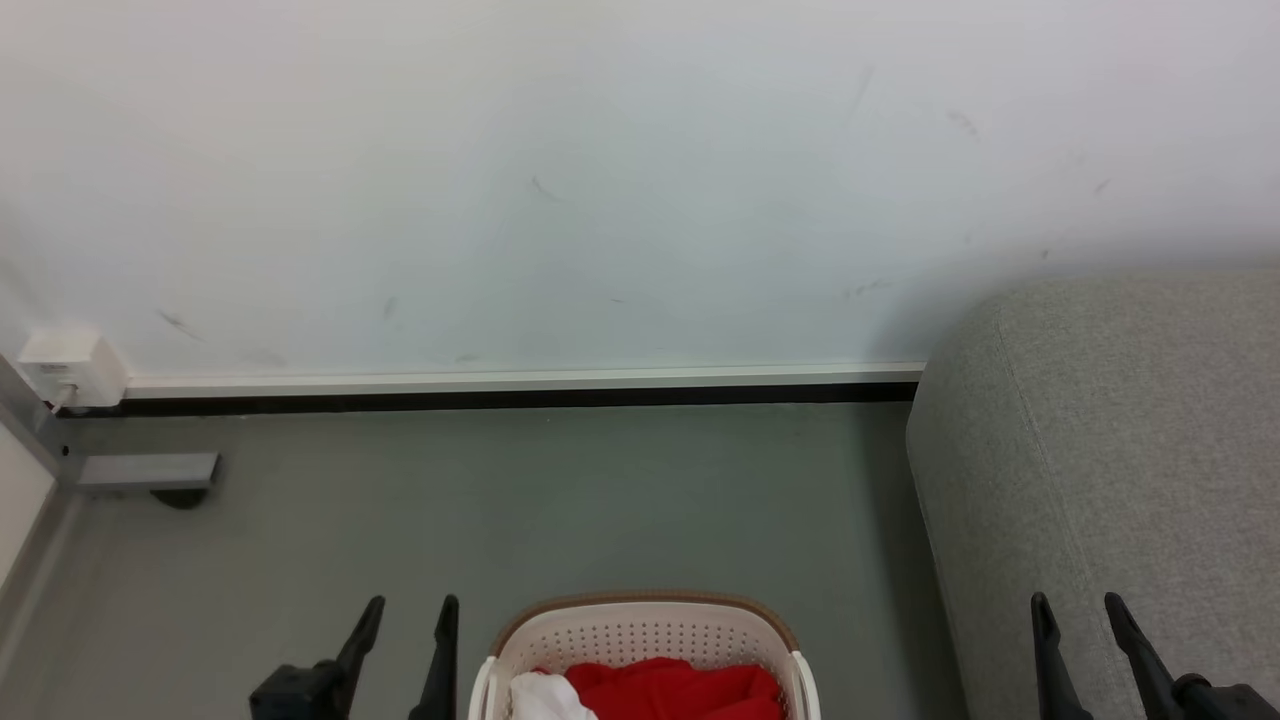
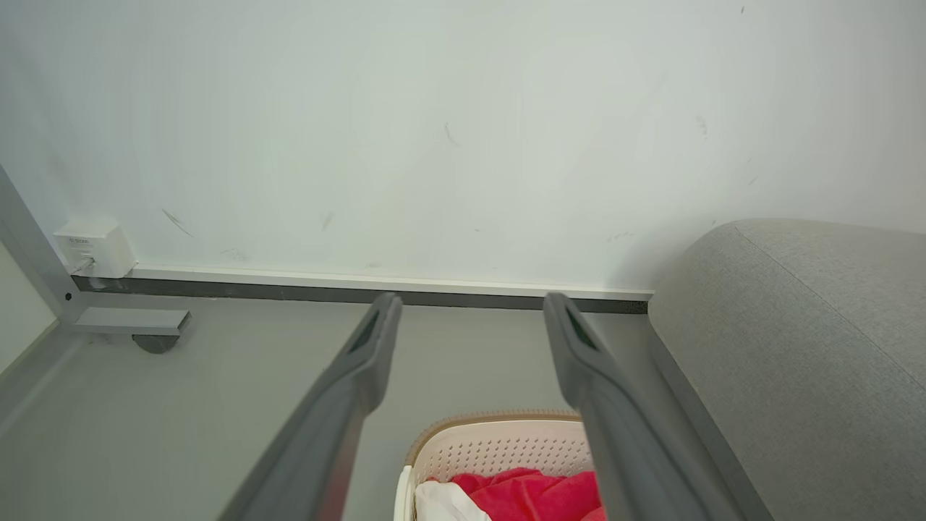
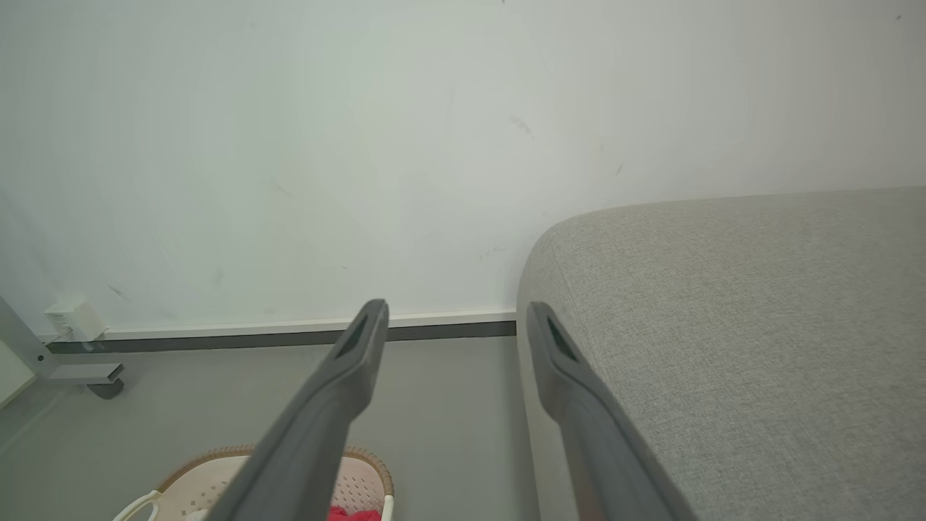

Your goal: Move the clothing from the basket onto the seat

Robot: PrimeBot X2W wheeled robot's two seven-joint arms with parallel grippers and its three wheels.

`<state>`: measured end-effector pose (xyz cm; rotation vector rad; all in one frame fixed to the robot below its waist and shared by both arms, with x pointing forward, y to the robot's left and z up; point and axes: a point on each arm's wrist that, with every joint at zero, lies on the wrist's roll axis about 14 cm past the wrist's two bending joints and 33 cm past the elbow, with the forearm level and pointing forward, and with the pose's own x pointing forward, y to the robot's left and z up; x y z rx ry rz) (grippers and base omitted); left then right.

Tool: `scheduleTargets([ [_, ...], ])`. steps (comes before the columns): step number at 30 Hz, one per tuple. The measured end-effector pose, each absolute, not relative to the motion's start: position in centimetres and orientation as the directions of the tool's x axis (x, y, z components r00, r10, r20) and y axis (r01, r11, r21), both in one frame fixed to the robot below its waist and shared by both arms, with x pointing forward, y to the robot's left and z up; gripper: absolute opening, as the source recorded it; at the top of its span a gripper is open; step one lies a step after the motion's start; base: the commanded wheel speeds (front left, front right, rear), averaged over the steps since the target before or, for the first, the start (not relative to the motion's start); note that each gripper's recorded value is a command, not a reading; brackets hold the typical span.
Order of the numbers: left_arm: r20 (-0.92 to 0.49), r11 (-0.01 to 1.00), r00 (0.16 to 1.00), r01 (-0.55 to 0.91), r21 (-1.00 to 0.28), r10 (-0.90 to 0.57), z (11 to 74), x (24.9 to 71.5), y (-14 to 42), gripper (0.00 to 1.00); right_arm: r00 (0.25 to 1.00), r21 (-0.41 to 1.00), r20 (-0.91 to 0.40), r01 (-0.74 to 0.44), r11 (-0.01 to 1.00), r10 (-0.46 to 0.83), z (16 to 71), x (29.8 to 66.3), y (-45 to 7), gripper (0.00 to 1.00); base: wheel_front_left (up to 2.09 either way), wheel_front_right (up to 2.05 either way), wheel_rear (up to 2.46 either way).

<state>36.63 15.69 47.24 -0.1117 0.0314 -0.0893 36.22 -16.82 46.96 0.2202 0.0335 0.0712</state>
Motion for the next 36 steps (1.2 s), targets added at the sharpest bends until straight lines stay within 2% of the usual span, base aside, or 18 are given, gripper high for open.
scheduleTargets([
  [27,-0.057,0.988,0.993,0.091,-0.124,-0.099,46.3,36.8,15.2,1.00,0.998,0.219,-0.036,-0.046,0.975,0.055,46.6,36.1,-17.4,1.00,0.00,0.00,0.00],
  [36,-0.075,0.985,0.989,0.115,-0.127,-0.125,45.6,38.9,14.4,1.00,0.998,0.215,-0.041,-0.038,0.976,0.048,46.3,37.5,-17.6,1.00,0.00,0.00,0.00],
])
